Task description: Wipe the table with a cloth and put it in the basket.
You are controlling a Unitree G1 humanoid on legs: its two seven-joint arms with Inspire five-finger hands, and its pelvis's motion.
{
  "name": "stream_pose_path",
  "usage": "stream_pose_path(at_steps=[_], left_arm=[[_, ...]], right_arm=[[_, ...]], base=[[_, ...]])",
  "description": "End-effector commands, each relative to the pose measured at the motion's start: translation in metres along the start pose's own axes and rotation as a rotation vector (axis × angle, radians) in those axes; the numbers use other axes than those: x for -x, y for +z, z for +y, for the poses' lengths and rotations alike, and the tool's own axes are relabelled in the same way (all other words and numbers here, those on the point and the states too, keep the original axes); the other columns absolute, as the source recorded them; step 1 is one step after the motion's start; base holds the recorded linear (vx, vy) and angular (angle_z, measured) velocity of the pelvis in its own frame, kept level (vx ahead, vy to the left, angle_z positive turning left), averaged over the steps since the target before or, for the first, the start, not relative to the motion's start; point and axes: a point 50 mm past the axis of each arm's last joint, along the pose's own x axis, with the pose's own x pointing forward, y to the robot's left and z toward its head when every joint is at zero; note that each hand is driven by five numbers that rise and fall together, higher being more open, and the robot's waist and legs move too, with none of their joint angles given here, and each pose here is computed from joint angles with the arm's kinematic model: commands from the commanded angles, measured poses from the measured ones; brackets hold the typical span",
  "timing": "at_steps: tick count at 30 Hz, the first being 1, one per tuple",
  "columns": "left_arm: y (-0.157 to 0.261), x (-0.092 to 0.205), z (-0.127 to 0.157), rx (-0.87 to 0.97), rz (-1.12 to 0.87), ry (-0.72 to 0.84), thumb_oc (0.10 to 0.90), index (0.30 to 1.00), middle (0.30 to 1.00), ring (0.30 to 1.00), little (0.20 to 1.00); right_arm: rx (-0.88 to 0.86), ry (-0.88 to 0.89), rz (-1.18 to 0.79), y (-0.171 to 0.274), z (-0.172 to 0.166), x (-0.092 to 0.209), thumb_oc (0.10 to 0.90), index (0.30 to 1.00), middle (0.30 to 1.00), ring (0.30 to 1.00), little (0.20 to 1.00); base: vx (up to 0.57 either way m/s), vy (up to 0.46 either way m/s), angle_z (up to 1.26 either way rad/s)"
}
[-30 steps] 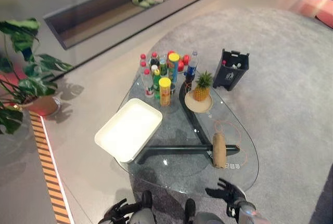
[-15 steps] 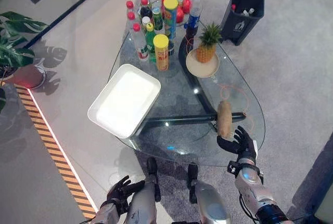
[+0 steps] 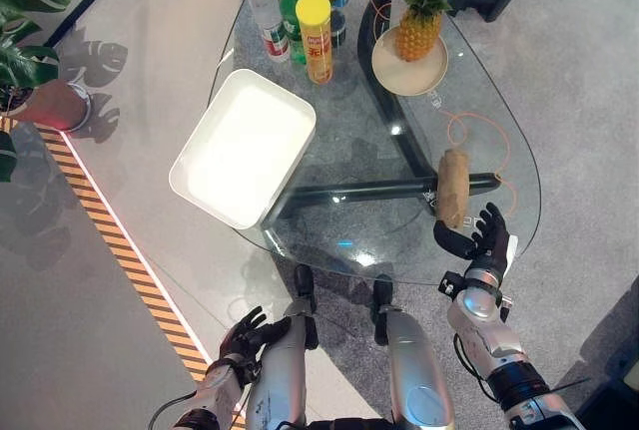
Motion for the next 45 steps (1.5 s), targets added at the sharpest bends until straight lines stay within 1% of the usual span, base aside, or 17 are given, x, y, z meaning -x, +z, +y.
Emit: stream_pose_path(at_steps=[1, 8, 12, 17, 27, 34, 45], left_arm=[[-0.029, 0.009, -0.006, 0.004, 0.08, 0.004, 0.8, 0.9, 0.9, 0.9, 0.9], [-0.019, 0.007, -0.012, -0.008, 0.073, 0.007, 0.8, 0.9, 0.9, 0.9, 0.9], [-0.017, 0.006, -0.014, -0.027, 0.071, 0.0, 0.8, 0.9, 0.9, 0.9, 0.9], [-0.01, 0.005, -0.017, -0.035, 0.05, 0.001, 0.8, 0.9, 0.9, 0.9, 0.9], [0.007, 0.003, -0.031, -0.023, -0.009, -0.044, 0.8, 0.9, 0.9, 0.9, 0.9], [0.01, 0.002, -0.032, -0.03, -0.016, -0.046, 0.8, 0.9, 0.9, 0.9, 0.9], [0.024, 0.001, -0.042, -0.018, -0.062, -0.065, 0.8, 0.9, 0.9, 0.9, 0.9]], right_arm=[[-0.051, -0.017, -0.229, 0.052, 0.0, -0.005, 0.8, 0.9, 0.9, 0.9, 0.9], [-0.081, -0.042, -0.263, 0.068, 0.007, -0.009, 0.8, 0.9, 0.9, 0.9, 0.9], [-0.097, -0.091, -0.278, 0.075, 0.006, -0.013, 0.8, 0.9, 0.9, 0.9, 0.9], [-0.085, -0.133, -0.277, 0.078, 0.005, -0.018, 0.8, 0.9, 0.9, 0.9, 0.9], [-0.08, -0.192, -0.309, 0.096, 0.006, -0.027, 0.8, 0.9, 0.9, 0.9, 0.9], [-0.067, -0.236, -0.299, 0.104, 0.004, -0.036, 0.8, 0.9, 0.9, 0.9, 0.9], [-0.037, -0.296, -0.267, 0.109, 0.001, -0.048, 0.8, 0.9, 0.9, 0.9, 0.9]], base=[[-0.01, 0.034, 0.0], [0.0, 0.0, 0.0], [0.01, 0.009, 0.05], [0.01, 0.009, 0.05], [0.0, 0.0, 0.01], [0.01, 0.001, 0.02], [0.0, -0.002, 0.0]])
